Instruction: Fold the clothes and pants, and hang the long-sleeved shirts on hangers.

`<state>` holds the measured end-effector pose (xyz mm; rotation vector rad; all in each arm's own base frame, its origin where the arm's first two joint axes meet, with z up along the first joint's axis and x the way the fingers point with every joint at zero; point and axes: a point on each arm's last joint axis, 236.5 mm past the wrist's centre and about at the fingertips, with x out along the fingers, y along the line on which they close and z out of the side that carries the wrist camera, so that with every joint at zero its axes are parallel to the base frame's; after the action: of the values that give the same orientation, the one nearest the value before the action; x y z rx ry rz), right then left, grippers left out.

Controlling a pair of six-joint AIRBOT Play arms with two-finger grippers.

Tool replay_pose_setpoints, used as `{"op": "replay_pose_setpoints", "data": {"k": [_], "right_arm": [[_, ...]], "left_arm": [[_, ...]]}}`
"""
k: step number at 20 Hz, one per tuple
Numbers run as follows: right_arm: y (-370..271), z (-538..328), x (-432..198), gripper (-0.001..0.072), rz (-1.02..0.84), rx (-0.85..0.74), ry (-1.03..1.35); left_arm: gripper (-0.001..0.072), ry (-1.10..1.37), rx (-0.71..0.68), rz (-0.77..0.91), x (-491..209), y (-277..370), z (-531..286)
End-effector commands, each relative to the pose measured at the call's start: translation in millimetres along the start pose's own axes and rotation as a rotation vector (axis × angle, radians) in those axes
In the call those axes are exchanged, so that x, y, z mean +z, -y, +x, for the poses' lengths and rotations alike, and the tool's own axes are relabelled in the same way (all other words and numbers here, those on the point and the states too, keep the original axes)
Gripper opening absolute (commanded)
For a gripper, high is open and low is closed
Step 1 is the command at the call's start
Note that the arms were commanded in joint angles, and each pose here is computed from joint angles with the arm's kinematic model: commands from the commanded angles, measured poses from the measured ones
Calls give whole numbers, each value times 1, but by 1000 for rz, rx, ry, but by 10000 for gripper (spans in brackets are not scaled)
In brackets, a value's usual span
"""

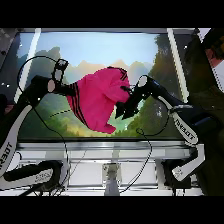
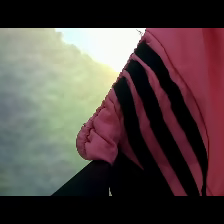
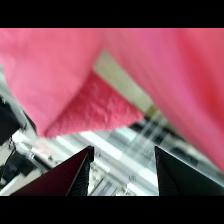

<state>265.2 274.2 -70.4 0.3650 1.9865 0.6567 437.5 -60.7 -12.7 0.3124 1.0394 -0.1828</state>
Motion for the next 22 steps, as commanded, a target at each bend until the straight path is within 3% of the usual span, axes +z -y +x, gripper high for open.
{"op": "replay_pose_setpoints", "data": {"k": [1,15,16,17,19,22], "right_arm": [[-1,21,-25,445,20,36,-94],[-25,79,-6,439,68,75,-50],[-28,79,2,339,71,86,-18],[-30,78,7,185,72,94,6],[-35,72,14,9,60,98,52],[-50,48,26,7,22,101,163]], "left_arm": [[7,-3,6,3,-1,-1,0],[8,0,3,0,0,0,0],[8,0,3,0,0,0,0],[7,0,3,0,0,0,0],[8,0,3,1,0,-1,0],[7,1,3,-1,0,-1,-1]]}}
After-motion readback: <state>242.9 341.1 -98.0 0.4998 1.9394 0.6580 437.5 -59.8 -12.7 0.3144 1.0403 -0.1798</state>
